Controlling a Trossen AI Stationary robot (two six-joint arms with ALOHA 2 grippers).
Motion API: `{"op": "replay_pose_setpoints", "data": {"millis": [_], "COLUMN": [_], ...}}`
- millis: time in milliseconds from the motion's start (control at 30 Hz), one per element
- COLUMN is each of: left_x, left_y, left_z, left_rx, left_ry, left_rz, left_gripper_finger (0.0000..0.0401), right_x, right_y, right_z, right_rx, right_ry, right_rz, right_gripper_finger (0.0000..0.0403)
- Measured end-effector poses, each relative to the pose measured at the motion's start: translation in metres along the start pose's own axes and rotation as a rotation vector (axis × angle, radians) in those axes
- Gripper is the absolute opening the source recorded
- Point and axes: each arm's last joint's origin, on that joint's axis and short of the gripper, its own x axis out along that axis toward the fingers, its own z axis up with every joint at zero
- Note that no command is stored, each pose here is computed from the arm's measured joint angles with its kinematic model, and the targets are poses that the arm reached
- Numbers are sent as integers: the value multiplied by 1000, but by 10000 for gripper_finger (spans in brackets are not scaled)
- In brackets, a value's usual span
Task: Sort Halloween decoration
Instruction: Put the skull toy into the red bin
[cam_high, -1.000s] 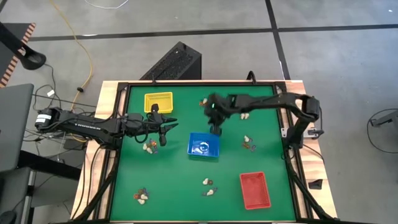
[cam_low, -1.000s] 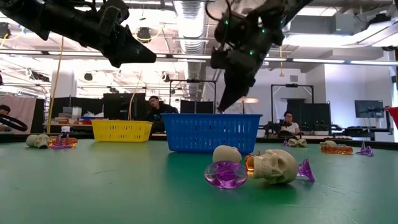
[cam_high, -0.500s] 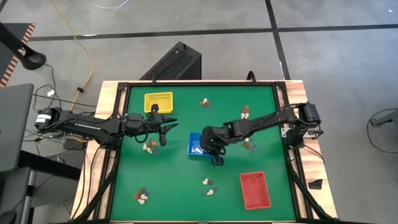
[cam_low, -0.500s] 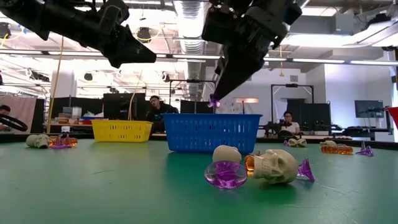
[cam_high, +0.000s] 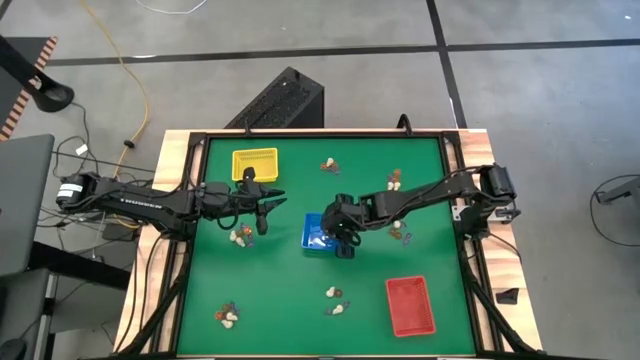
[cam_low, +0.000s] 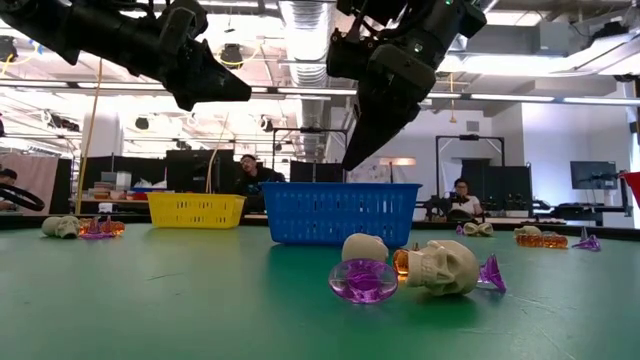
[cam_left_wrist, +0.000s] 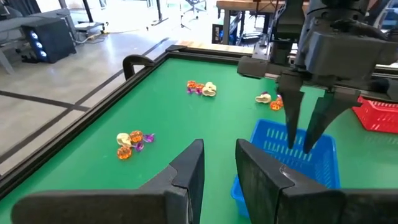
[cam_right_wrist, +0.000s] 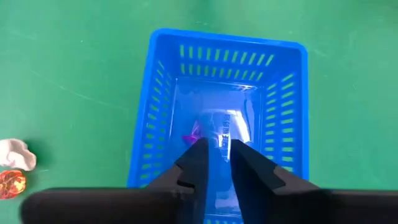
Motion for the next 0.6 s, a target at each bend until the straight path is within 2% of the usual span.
{"op": "replay_pose_setpoints", "data": {"millis": [133, 267, 433, 600], "left_x": [0, -1, -3, -9], "left_y": [0, 0, -5, -20], "left_z": [-3, -10, -17, -21], "left_rx": [-54, -101, -163, -184], "left_ry": [28, 104, 181, 218], "left_rz": [-1, -4, -53, -121], "left_gripper_finger": [82, 82, 82, 82], "right_x": [-3, -7, -13, -17], "right_y": [6, 25, 60, 97], "right_z": [0, -3, -7, -8], "right_rx": [14, 22, 15, 15], "right_ry": [-2, 11, -6, -80], "right_rz": [12, 54, 116, 198], "right_gripper_finger": [142, 160, 163, 158]}}
